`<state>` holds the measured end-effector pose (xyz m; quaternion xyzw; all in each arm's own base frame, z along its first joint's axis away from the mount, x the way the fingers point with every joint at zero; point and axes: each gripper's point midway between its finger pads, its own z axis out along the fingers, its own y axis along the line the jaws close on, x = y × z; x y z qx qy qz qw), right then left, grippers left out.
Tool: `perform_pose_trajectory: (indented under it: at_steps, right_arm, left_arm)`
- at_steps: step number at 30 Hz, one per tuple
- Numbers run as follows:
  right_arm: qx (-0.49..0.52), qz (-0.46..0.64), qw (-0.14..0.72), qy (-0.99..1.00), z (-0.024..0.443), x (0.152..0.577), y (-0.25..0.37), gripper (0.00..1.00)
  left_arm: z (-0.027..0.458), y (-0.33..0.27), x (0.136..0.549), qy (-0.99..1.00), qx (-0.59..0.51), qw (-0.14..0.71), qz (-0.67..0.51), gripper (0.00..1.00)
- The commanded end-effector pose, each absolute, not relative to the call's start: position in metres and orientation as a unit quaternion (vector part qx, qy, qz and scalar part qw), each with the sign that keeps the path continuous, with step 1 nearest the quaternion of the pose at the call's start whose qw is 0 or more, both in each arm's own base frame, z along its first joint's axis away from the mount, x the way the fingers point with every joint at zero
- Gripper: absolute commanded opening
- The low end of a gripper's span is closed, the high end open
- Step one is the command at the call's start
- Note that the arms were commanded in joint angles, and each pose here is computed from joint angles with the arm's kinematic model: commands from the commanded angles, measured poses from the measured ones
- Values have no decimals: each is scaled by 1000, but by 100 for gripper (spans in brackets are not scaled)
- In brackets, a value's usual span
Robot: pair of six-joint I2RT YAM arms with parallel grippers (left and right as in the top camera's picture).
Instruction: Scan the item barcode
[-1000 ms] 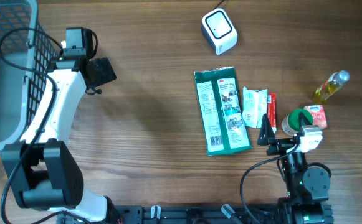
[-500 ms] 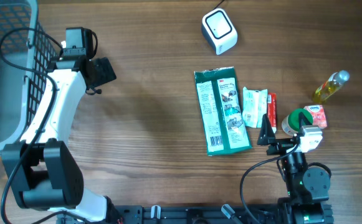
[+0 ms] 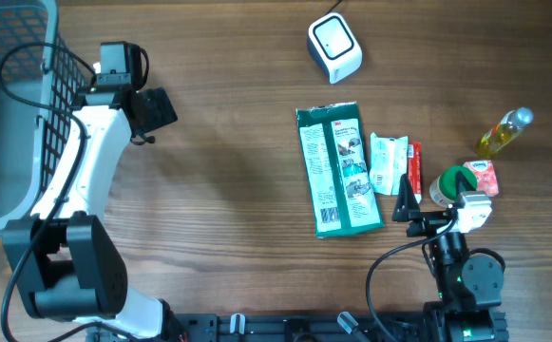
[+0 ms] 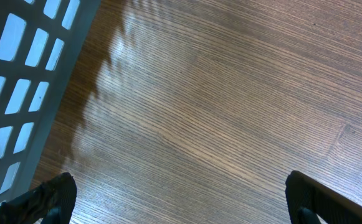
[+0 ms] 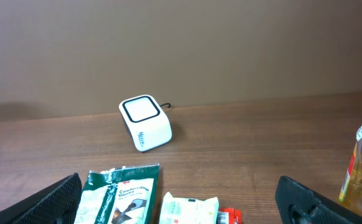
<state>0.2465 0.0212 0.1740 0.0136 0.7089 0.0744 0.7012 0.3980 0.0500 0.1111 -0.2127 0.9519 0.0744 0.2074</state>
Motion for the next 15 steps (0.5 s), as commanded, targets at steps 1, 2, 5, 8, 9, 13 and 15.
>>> perform_pose_trajectory:
  at_steps: [1,2,5,8,9,13,15]
  right_arm:
    - [11,66,707,704,177,246,19,100]
    - [11,66,707,704,177,246,19,100]
    - [11,66,707,704,177,246,19,100]
    - [11,66,707,704,177,246,19,100]
    - [11,66,707,704,177,246,19,100]
    - [11,66,707,704,177,246,19,100]
    - [11,66,707,704,177,246,19,100]
  left_arm:
    - [115,53,400,950,-216,213,80,100]
    - [115,53,400,950,-216,213,80,100]
    - [119,53,400,949,-216,218,79,100]
    - [146,51,398,940,-217,252,71,100]
    - [162,51,397,935,-218,272,67,100]
    - [250,50,375,896,-223,382,44,100]
    - [296,50,354,869,-225,440,31,100]
